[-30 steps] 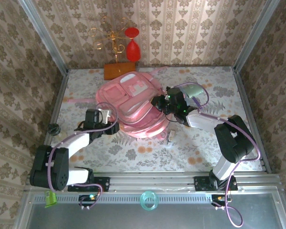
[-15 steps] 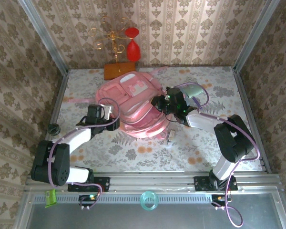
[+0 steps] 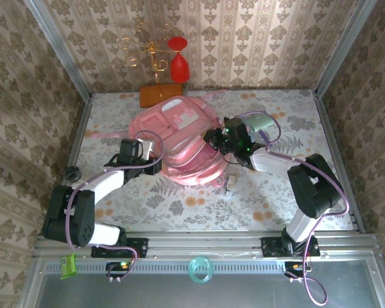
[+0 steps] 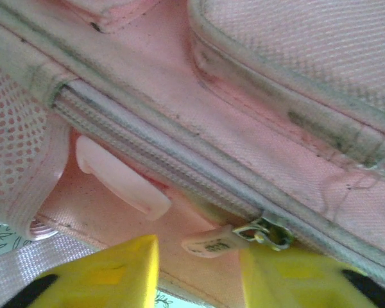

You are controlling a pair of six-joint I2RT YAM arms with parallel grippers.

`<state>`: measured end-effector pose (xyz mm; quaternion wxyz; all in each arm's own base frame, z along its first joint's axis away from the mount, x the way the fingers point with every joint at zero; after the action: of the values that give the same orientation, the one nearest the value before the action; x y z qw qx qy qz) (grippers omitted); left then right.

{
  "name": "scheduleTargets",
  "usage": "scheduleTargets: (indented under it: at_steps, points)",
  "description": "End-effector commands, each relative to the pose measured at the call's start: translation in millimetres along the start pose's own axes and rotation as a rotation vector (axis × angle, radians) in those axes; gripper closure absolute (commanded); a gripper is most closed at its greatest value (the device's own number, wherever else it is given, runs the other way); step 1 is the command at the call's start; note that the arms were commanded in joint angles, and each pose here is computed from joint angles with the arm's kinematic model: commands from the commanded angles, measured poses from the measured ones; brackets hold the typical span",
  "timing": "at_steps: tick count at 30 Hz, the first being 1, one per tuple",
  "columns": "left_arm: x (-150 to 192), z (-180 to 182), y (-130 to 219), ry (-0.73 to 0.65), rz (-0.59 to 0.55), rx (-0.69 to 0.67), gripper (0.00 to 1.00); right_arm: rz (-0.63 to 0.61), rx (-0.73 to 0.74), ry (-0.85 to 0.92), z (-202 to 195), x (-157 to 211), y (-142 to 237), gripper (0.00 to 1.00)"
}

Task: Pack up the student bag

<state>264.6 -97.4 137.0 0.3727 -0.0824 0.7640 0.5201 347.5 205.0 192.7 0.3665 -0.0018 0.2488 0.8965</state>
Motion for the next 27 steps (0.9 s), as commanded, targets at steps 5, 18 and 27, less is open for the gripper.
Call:
scheduleTargets:
  at_steps: [5,18,27]
  points:
    - [-19.9,-1.2,-10.4,-0.036,-0.061,0.023,0.55,-0.046,-0.003,0.002,-3.9,-9.1,-7.2,0.97]
    - [-18.6,1.0,-7.9,-0.020,-0.119,-0.015,0.99,-0.048,0.049,0.011,-19.4,-8.5,-4.8,0.97]
    - [-10.7,17.5,25.7,0.069,-0.189,-0.171,1.00,-0.109,0.108,0.037,-34.0,-20.8,10.4,1.00]
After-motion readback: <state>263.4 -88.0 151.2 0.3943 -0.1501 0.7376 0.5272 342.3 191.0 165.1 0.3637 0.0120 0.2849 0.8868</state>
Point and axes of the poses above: each hand's point on the last joint's axis, 136 mm out from that joint toward the fingers, its own y axis back along the fingers, its own z axis along the line the jaws close on, x = y × z, the point moved 10 cm from there along y, back along the fingers, and after that the axes turned 10 degrees about -y, right-handed, at the moved point
